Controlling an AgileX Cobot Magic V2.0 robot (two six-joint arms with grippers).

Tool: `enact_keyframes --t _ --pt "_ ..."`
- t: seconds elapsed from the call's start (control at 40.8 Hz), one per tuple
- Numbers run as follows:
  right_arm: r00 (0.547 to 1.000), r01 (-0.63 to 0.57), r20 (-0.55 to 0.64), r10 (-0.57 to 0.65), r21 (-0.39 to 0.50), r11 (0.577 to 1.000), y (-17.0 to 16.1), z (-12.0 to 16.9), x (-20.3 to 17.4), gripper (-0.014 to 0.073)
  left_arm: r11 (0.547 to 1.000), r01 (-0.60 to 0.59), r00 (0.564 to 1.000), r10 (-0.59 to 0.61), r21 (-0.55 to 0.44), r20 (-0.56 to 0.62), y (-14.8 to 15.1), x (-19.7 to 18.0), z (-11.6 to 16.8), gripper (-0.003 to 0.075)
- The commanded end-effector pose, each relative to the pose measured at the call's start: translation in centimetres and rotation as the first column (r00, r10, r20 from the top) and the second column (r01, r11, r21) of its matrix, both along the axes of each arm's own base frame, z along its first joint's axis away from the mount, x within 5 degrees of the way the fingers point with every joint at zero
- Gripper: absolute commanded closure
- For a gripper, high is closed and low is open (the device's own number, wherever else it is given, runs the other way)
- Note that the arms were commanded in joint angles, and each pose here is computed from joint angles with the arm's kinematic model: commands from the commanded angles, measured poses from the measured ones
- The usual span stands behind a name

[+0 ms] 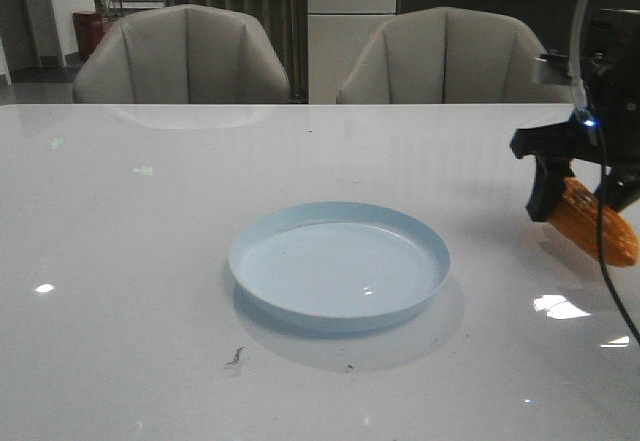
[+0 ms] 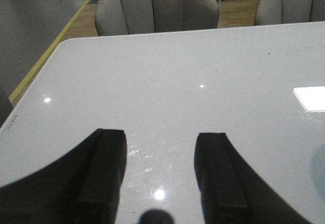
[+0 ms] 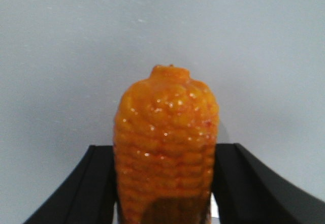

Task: Place corn on plate with both arms
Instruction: 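Close the right gripper on the corn cob and lift it, then carry the corn cob over the plate and lower it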

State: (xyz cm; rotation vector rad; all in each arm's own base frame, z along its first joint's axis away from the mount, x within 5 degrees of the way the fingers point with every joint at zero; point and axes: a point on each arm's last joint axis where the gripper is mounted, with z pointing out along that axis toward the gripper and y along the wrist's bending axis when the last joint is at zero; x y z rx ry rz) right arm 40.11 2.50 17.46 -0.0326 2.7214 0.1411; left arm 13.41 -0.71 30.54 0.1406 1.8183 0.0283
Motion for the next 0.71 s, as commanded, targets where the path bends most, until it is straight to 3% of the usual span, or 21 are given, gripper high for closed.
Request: enact_keyframes --t 0.0,0.147,0.319,0.515,0.686 --pt "0.987 -0.076 0.143 0.075 0.001 0.997 2.4 5.5 1.2 0.0286 1.000 -0.008 0.993 0.010 -0.015 0.121 0.1 0.2 1.8 0.0334" --pt "0.958 -0.205 0.208 0.200 0.005 0.979 7.7 9.1 1.4 0.0286 1.000 -0.008 0.993 0.010 -0.015 0.121 0.1 0.2 1.8 0.0334" --pt "0.902 -0.347 0.274 0.332 0.005 0.938 14.0 10.8 0.1 0.0286 1.000 -0.008 0.993 0.010 -0.015 0.121 0.1 0.2 1.8 0.0334" --pt "0.866 -0.453 0.241 0.439 0.005 0.891 18.8 9.5 -1.7 0.0286 1.000 -0.008 0.993 0.010 -0.015 0.121 0.1 0.2 1.8 0.0334" --pt "0.857 -0.492 0.182 0.483 0.005 0.871 20.7 7.1 -2.1 0.0286 1.000 -0.008 0.993 0.010 -0.015 0.121 0.1 0.2 1.8 0.0334"
